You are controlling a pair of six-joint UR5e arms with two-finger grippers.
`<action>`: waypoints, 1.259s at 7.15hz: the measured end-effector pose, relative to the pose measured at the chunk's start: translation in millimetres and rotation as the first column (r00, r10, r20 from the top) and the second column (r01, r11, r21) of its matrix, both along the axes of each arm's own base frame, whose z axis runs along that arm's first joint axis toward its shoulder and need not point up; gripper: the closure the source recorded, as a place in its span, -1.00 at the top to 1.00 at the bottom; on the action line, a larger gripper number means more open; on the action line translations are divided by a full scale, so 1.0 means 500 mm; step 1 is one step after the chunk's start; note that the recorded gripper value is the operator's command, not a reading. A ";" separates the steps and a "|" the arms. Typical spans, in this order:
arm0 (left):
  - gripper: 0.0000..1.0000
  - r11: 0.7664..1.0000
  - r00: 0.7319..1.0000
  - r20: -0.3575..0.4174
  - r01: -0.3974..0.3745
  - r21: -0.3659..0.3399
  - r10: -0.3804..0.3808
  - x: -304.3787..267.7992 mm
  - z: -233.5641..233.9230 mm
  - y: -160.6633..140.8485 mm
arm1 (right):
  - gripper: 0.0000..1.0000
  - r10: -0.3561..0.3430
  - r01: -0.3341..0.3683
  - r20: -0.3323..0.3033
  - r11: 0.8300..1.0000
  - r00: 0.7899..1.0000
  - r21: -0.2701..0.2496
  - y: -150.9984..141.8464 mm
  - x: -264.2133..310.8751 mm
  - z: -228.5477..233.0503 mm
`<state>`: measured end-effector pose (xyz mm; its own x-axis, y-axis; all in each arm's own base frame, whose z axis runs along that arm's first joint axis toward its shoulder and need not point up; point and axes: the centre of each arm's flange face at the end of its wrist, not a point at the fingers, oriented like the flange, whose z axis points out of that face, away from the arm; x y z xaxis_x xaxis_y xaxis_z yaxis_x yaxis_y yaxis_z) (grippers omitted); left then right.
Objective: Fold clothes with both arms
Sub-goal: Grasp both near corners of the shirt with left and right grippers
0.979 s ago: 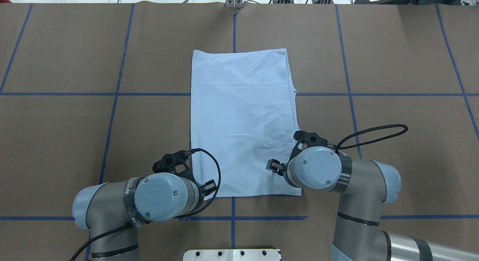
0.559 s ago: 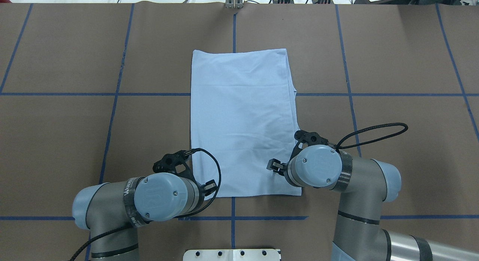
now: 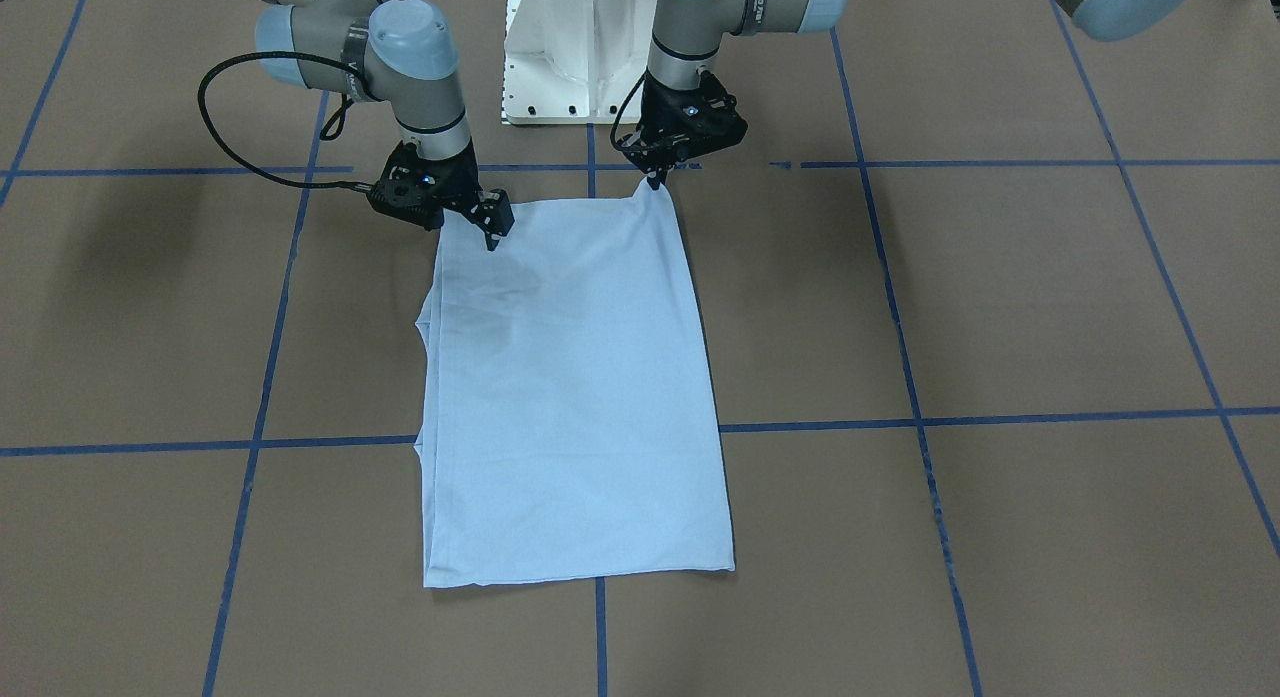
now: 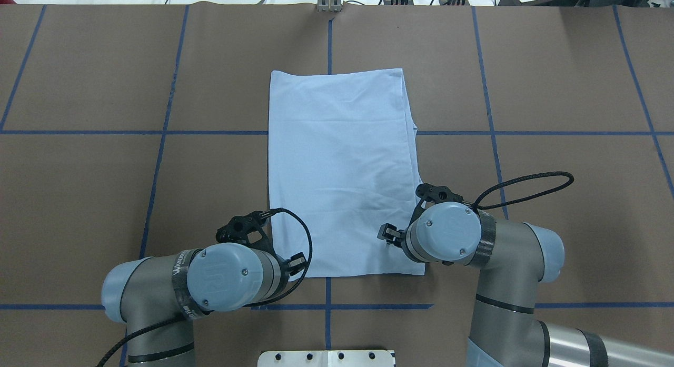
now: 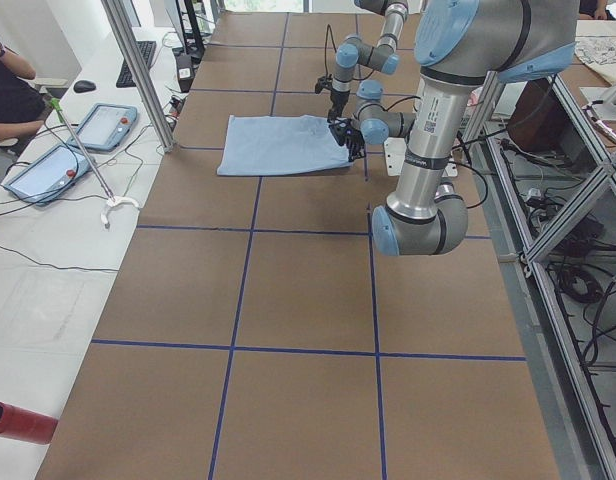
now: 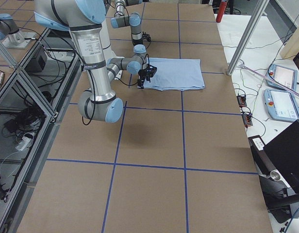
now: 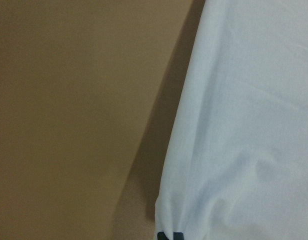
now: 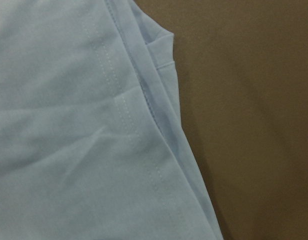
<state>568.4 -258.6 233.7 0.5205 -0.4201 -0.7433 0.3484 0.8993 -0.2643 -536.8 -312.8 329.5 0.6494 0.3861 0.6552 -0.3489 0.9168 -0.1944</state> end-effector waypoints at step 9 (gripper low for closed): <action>-1.00 1.000 1.000 -0.002 -0.001 0.000 0.001 -0.001 -0.001 0.000 | -0.98 -0.010 0.010 0.002 1.000 1.000 -0.014 0.000 0.002 0.003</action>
